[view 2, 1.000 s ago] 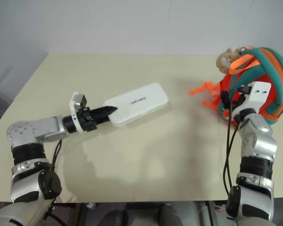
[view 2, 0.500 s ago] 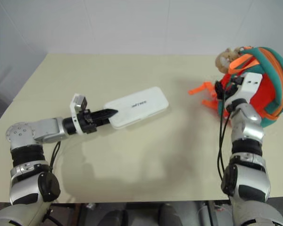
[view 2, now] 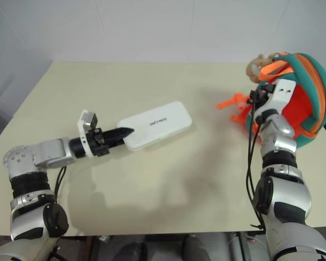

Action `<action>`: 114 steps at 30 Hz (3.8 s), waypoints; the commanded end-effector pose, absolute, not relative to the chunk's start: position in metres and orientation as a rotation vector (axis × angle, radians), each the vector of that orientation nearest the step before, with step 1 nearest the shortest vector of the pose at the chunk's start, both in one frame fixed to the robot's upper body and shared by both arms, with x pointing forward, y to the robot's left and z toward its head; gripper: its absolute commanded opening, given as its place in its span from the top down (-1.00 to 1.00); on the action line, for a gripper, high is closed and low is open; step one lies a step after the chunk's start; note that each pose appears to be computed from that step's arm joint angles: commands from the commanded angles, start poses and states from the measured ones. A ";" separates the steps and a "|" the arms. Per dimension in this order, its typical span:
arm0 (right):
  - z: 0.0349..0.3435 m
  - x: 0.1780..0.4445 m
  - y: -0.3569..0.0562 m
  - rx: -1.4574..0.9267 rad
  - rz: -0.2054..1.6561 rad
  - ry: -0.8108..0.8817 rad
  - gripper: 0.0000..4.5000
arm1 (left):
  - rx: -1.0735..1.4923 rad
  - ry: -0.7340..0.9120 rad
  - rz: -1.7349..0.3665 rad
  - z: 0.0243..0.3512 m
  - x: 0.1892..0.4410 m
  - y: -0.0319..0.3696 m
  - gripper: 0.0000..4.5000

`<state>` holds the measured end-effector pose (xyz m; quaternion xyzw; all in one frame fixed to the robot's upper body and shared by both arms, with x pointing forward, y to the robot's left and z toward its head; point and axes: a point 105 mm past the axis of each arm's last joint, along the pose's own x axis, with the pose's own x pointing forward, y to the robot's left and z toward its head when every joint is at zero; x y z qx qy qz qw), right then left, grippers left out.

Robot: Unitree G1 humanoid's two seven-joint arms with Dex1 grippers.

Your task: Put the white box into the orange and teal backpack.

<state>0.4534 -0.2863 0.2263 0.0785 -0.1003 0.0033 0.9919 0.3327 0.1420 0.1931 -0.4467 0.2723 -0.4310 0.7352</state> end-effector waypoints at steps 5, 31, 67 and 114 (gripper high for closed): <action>0.247 0.454 -0.281 0.111 0.042 -0.246 0.77 | -0.983 0.537 -0.993 0.207 0.330 0.139 0.41; 0.273 0.356 -0.169 0.037 0.786 -0.112 0.77 | -0.940 0.506 -0.870 0.216 0.336 0.185 0.41; 0.265 0.180 -0.125 -0.304 1.727 0.233 0.77 | -0.764 0.526 -0.904 0.234 0.332 0.223 0.41; 0.257 0.234 -0.131 -0.260 1.595 0.182 0.77 | 0.210 -0.066 -1.258 0.308 0.257 0.219 0.41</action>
